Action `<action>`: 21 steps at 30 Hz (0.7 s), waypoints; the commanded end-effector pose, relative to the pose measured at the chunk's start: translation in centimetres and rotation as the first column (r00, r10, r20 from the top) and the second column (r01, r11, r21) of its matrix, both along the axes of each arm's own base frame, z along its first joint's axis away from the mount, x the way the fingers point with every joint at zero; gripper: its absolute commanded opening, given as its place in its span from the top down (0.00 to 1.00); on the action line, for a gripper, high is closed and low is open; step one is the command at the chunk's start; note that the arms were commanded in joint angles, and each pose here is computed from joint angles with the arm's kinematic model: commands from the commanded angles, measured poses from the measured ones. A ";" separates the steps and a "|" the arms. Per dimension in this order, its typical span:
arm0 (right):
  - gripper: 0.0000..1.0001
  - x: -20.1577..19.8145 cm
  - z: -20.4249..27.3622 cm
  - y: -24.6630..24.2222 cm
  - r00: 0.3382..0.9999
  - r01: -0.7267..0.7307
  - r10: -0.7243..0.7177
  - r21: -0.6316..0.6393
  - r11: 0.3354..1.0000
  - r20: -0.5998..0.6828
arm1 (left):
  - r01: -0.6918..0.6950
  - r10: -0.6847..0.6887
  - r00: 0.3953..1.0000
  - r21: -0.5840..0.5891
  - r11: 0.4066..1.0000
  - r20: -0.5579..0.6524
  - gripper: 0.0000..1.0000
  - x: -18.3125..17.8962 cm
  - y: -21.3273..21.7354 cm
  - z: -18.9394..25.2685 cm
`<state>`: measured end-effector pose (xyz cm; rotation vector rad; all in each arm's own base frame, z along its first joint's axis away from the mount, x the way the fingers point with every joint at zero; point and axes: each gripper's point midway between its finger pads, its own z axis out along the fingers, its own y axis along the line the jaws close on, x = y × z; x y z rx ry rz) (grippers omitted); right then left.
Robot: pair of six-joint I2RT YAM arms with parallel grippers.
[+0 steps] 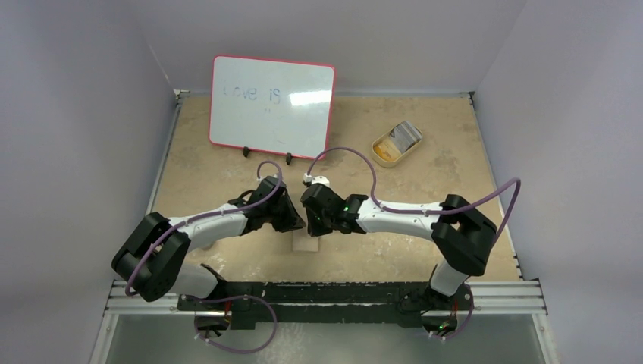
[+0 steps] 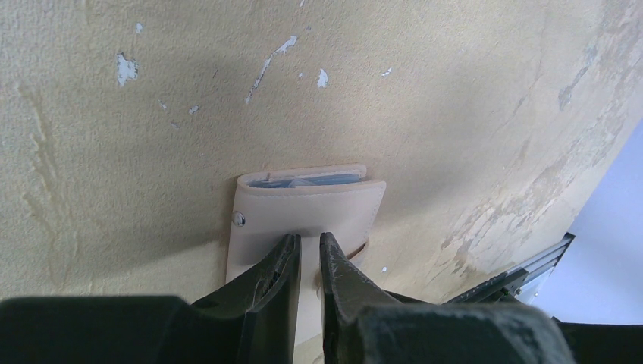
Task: Put the credit cards into the card holder
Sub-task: Close the card holder at the center of the board.
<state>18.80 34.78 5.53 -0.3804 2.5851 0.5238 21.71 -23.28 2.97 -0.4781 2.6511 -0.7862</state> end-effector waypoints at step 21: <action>0.88 0.7 -1.3 1.0 1.000 0.007 -0.006 -0.031 0.999 0.011 | -0.013 0.014 1.000 0.060 0.998 -0.020 0.85 -0.6 1.0 -1.6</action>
